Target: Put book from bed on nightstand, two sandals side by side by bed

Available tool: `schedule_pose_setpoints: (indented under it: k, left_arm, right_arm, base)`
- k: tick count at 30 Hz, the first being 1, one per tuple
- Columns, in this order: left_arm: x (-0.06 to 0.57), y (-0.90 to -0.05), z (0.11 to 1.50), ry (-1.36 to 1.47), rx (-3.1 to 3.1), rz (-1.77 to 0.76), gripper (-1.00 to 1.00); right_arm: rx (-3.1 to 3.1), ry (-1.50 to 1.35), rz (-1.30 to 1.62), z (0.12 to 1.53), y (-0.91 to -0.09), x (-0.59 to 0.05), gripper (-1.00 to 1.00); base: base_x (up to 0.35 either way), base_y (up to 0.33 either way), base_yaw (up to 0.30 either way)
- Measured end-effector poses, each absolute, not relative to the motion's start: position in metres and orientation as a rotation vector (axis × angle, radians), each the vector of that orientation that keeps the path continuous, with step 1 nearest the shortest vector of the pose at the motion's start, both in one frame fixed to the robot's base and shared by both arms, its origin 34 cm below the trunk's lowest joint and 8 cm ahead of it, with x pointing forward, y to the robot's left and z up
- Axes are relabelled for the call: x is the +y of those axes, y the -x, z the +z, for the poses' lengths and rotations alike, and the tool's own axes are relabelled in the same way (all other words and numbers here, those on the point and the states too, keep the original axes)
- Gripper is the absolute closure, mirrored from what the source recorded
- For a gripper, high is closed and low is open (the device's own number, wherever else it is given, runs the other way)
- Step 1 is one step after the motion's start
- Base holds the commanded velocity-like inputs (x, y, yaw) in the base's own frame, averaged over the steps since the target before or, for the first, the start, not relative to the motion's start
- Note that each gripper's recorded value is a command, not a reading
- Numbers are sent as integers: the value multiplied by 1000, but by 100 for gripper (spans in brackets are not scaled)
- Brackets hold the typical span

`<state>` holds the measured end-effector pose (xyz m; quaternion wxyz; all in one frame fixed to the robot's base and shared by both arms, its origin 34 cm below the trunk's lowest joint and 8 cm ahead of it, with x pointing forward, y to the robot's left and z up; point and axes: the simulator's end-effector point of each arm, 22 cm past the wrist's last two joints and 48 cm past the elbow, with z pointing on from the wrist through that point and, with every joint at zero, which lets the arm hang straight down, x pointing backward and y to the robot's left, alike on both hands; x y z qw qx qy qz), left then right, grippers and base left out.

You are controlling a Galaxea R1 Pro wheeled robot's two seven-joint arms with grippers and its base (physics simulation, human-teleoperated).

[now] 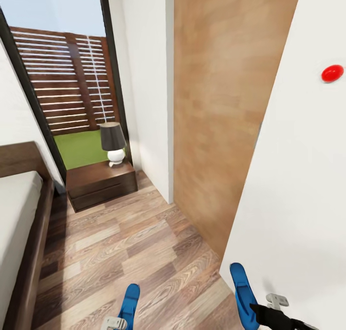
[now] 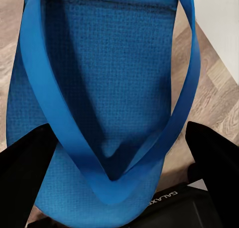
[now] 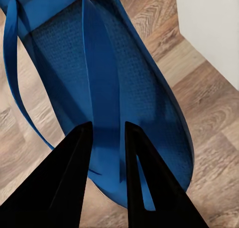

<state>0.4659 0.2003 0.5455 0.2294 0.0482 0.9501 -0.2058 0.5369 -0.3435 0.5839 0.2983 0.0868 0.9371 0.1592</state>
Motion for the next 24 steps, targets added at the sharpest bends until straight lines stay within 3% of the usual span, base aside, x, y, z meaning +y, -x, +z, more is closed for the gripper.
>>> schedule_pose_setpoints:
  k: [8, 24]
  left_arm:
    - [200, -466, 545, -132, 2615, -566, 100]
    - [200, -466, 545, -132, 2616, -567, 100]
  right_arm:
    - [2490, -232, 423, 584, -537, -344, 100]
    - [2491, -231, 423, 584, -537, -343, 100]
  base:
    - [108, 0, 14]
    - [1, 0, 275]
